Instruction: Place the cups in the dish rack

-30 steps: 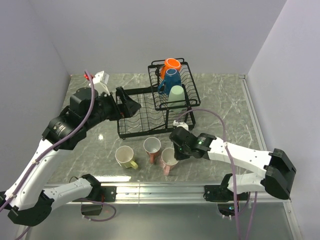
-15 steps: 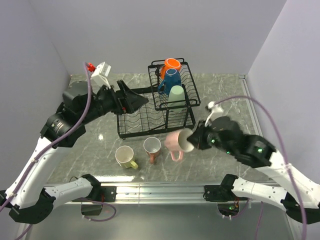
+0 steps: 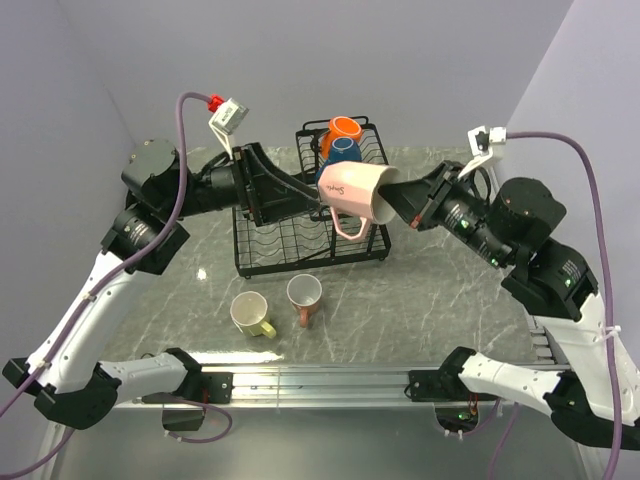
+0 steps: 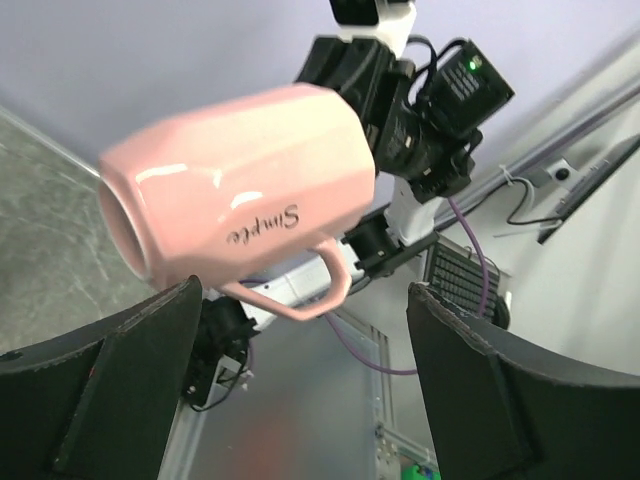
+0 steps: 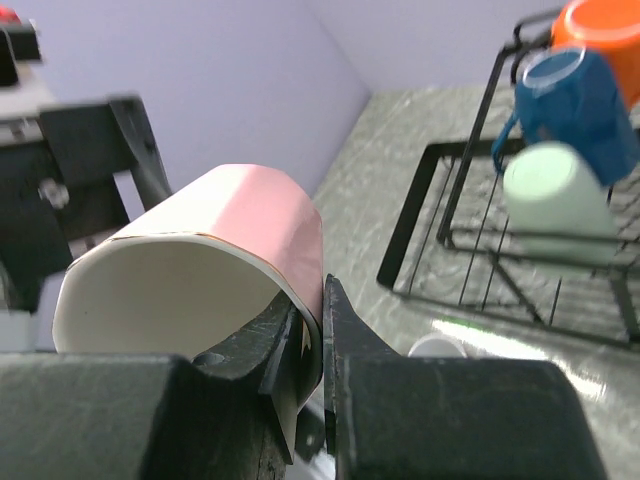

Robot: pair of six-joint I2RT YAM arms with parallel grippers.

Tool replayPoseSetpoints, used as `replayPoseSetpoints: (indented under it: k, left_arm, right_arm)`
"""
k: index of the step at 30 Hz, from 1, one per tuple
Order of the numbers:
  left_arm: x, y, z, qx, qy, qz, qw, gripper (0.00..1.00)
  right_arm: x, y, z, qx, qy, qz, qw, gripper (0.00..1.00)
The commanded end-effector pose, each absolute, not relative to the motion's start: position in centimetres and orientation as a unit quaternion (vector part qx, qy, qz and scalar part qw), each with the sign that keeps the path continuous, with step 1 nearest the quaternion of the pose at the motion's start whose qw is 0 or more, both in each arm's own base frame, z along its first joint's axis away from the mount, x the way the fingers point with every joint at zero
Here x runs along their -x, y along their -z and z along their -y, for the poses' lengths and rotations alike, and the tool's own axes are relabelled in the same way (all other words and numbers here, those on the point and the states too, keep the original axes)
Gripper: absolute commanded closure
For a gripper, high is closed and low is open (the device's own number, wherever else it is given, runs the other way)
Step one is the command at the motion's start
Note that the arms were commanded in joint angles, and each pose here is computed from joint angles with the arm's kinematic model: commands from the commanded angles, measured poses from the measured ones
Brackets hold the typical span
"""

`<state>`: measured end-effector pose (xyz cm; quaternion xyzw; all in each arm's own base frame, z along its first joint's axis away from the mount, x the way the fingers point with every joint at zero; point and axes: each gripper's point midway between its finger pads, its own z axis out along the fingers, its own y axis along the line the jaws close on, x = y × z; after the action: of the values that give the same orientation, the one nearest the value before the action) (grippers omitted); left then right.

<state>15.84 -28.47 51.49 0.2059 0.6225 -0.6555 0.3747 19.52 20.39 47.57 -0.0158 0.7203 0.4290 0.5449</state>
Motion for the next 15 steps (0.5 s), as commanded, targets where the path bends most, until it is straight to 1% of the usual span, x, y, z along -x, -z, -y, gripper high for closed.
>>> replayPoseSetpoints:
  k: [1,4,6,7,8,11,15]
  left_arm:
    - [-14.0,-52.8,28.3,-0.24,0.681,-0.593,0.355,0.12]
    - [-14.2,-52.1,28.5,-0.237,0.679,-0.603,0.346,0.12]
    - [-14.0,-52.0,28.6,-0.241,0.686,-0.597,0.339,0.12]
    - [-14.1,-51.4,28.8,-0.229,0.693,-0.603,0.323,0.12]
    - [-14.1,-51.8,28.8,-0.233,0.7,-0.59,0.329,0.14]
    - [-14.6,-50.6,29.3,-0.219,0.703,-0.603,0.309,0.17]
    - [-15.4,-49.4,29.6,-0.205,0.695,-0.618,0.306,0.18]
  right_arm:
    - [-18.8,-55.5,-19.6,0.019,-0.478,-0.63,0.611,1.0]
    - [-19.2,-56.3,-19.2,0.015,-0.468,-0.623,0.627,1.0]
    - [-19.2,-56.6,-19.3,0.017,-0.47,-0.619,0.629,1.0]
    - [-19.2,-56.5,-19.4,0.017,-0.474,-0.619,0.627,1.0]
    - [-19.1,-56.4,-19.5,0.017,-0.477,-0.618,0.625,1.0]
    - [-18.9,-56.0,-19.7,0.014,-0.491,-0.615,0.617,1.0]
    - [-18.5,-56.0,-19.6,0.002,-0.509,-0.599,0.618,1.0]
